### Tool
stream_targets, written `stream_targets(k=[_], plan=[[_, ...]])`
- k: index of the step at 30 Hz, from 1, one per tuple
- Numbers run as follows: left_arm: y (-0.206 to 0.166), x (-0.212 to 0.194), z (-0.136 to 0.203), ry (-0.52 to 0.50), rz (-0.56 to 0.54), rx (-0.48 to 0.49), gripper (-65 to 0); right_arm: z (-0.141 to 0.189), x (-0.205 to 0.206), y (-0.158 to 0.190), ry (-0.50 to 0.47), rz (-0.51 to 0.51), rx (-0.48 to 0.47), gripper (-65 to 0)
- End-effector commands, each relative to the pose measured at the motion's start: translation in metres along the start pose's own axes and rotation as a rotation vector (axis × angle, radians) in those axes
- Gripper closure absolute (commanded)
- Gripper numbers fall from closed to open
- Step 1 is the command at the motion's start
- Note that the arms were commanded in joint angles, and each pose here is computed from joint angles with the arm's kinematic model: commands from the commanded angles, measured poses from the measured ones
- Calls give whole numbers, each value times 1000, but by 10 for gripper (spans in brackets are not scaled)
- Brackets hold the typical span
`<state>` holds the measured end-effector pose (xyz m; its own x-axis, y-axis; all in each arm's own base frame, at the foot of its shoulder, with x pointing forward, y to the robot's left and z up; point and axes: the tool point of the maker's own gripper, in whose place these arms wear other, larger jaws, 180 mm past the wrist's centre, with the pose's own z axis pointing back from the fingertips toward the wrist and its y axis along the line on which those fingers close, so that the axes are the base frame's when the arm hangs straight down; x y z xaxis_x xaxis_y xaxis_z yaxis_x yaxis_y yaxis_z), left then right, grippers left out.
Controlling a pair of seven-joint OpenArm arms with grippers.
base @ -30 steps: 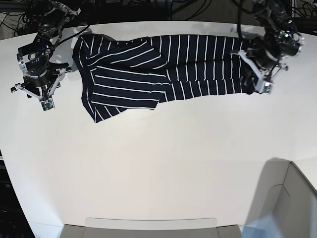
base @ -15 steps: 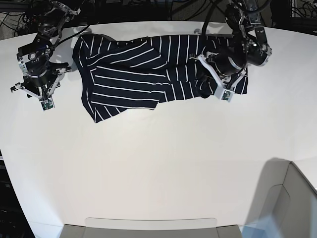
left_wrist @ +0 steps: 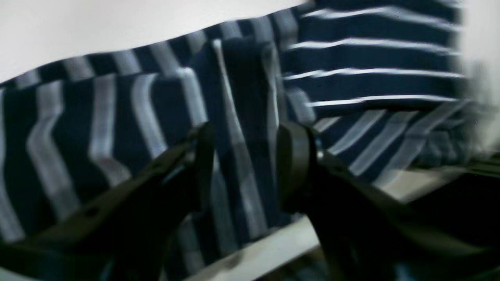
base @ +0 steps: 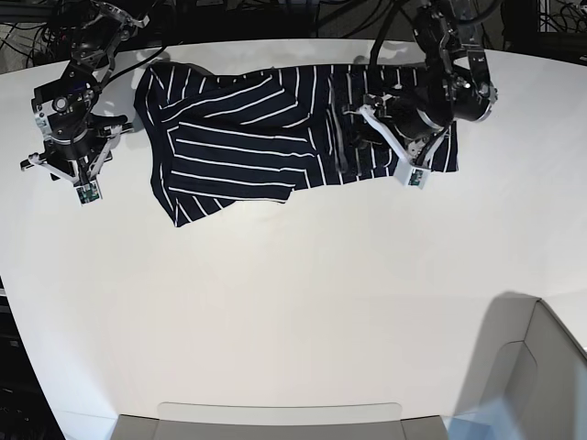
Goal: Fold the T-shirt properly
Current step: 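Grasp the strip end with the left gripper and fold it toward the right gripper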
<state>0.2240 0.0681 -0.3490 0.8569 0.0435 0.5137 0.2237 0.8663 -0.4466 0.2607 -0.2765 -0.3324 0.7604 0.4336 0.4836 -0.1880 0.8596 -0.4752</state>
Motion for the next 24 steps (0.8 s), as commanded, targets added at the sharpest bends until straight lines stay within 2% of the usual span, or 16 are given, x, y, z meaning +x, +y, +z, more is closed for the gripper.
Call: stream_targets(k=[1,3,6,10,13,16,20,24], plan=[[-12,13,4,-51,-2,-54,-239,3,11,-4,-36,5,-9,-197],[-17,21,11,-99,44,-123,-232,3,13,0,-44,-4,-1,-197],[-6,33,26,-184,117,-154,-215,4,23,13,-99,-56,53,-197],[13,36,39,-231,173,-127,-188,9,31,24,-191,-180,136,-197],[22,34,44,-231,172,-100,-180,12,33,28,-220,-255,164,-197],[27,24,45,-207,179,-85,-180,11,25,33,-165,-275,197,-197],[27,21,45,-202,183,-81,-180,8,1,32,-30,-308,250,-197],[26,21,44,-200,184,-86,-180,-7,-17,38,58,-342,321,-197]])
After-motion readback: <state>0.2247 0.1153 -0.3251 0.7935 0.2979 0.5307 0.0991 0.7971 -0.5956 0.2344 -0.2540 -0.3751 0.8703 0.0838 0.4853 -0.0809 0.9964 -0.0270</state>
